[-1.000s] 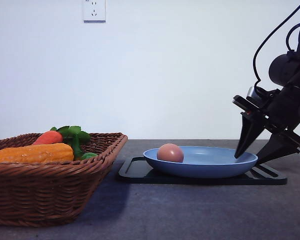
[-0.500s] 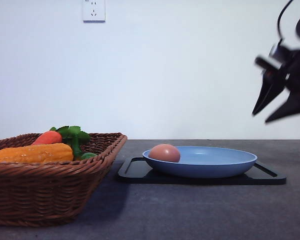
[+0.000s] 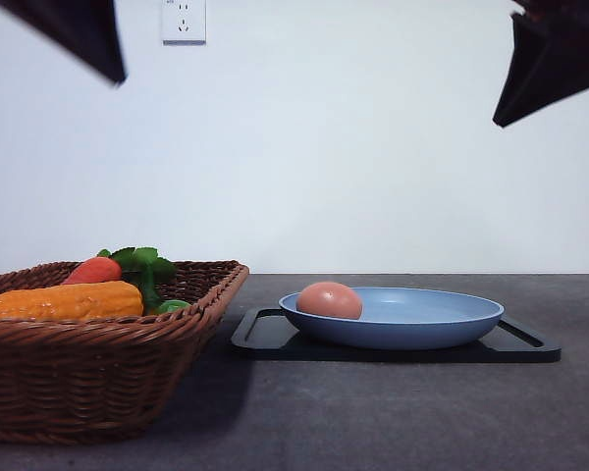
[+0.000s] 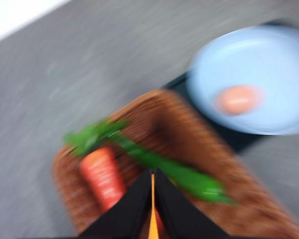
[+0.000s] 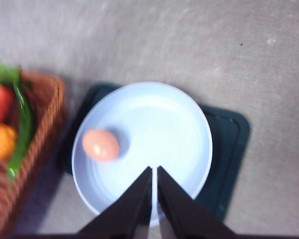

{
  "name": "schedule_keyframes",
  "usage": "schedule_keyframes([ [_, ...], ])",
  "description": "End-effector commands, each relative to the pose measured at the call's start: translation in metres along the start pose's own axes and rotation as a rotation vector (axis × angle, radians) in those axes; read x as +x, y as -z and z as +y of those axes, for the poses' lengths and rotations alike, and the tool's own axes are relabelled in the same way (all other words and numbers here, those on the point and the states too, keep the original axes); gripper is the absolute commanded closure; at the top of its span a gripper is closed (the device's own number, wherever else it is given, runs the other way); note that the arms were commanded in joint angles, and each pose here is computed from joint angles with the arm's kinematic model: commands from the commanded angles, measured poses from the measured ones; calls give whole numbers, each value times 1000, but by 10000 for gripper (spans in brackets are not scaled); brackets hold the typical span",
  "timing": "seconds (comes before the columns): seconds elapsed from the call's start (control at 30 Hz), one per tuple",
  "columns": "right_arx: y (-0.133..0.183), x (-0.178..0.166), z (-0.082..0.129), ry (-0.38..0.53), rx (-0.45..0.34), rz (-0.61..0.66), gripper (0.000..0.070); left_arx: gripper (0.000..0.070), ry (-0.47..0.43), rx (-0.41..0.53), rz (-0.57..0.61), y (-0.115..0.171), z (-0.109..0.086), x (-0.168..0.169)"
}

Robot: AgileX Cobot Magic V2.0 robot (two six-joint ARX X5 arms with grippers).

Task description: Transfer egg from basket to plate and serve

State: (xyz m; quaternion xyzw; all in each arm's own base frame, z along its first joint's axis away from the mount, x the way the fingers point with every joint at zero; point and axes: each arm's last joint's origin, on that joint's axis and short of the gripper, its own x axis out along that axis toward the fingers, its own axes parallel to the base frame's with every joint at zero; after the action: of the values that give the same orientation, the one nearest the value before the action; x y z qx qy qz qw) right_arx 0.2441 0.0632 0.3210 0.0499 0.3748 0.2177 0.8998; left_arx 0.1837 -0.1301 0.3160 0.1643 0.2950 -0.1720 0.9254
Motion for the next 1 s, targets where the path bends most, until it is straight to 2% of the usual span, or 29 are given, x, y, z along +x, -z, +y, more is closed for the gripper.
schedule_keyframes([
  [0.0, 2, -4, 11, 54, -63, -22, 700, 700, -11, -69, -26, -5, 9, 2],
  [0.17, 23, -12, 31, 178, -143, -111, 700, 700, -61, -169, -38, -1, 32, 5],
  [0.27, 43, -13, 34, 205, -168, -172, 700, 700, -90, -203, -71, 7, 39, 2],
  [0.53, 106, 5, 27, 173, -191, -317, 700, 700, -97, -300, -173, 59, 34, 3],
  [0.67, 132, 16, 19, 155, -169, -390, 700, 700, -79, -397, -237, 90, 29, 2],
  [0.8, 144, 22, 15, 150, -148, -395, 700, 700, -69, -450, -257, 104, 28, -4],
  [0.97, 145, 22, 14, 156, -151, -389, 700, 700, -68, -458, -257, 105, 28, -8],
])
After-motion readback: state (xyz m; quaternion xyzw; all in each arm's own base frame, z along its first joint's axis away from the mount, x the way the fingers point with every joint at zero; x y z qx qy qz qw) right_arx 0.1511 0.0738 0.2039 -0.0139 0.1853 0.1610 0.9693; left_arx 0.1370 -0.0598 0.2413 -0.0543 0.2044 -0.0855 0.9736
